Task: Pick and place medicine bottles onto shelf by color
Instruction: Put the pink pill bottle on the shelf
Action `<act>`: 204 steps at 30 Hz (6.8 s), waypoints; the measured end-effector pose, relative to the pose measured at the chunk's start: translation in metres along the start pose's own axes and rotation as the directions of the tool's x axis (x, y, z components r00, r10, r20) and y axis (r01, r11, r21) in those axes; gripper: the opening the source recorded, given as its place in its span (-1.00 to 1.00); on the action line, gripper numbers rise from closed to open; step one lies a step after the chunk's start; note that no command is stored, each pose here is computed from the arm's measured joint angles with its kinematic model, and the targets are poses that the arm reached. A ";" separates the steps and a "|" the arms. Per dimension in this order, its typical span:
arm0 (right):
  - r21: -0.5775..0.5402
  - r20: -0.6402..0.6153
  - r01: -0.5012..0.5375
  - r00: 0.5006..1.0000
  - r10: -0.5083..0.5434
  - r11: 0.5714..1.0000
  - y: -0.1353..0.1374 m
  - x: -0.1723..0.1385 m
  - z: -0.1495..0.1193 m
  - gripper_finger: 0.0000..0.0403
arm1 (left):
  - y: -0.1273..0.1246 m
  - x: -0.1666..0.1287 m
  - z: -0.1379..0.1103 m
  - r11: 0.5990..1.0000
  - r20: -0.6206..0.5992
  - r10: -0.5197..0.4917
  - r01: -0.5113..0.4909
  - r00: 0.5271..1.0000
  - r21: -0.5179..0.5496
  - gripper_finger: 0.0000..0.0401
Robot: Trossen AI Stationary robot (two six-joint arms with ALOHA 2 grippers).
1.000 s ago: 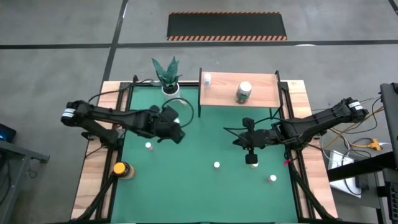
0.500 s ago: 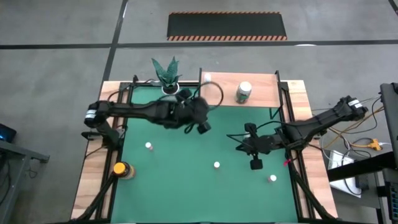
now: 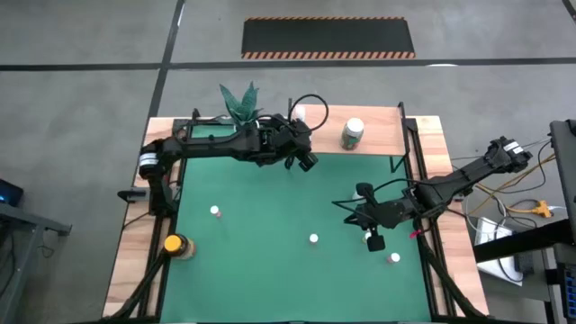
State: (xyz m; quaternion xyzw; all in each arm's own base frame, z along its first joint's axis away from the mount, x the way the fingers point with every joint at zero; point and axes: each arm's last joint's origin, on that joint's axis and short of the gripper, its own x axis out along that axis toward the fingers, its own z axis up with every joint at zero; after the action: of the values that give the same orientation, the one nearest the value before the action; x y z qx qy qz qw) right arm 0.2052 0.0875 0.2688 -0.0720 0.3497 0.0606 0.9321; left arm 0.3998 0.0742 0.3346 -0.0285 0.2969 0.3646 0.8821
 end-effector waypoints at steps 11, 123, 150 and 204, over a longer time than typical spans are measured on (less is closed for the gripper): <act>0.002 0.000 0.000 1.000 0.000 1.000 0.000 0.000 0.000 -0.96 | 0.006 0.013 0.001 0.998 0.008 0.003 -0.004 1.000 0.069 -0.19; 0.101 -0.200 0.097 0.977 -0.075 0.990 -0.306 0.036 0.080 -0.96 | 0.039 0.014 -0.063 0.986 0.257 -0.108 0.070 0.960 0.152 -1.00; 0.135 -0.260 0.055 0.965 -0.019 0.989 -0.285 0.039 0.084 -0.96 | 0.040 0.016 -0.066 0.979 0.222 -0.138 0.099 0.965 0.179 -1.00; 0.133 -0.145 0.342 0.935 -0.324 0.930 -0.269 0.017 0.102 -0.96 | 0.021 -0.011 -0.078 0.944 0.122 -0.209 0.168 0.970 0.284 -1.00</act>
State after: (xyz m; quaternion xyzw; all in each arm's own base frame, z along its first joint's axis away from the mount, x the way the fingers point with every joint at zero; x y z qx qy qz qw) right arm 0.3281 -0.1577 0.3583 -0.0606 0.3915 -0.1306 0.9088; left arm 0.3407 0.0615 0.2804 0.0918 0.2726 0.2355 0.9283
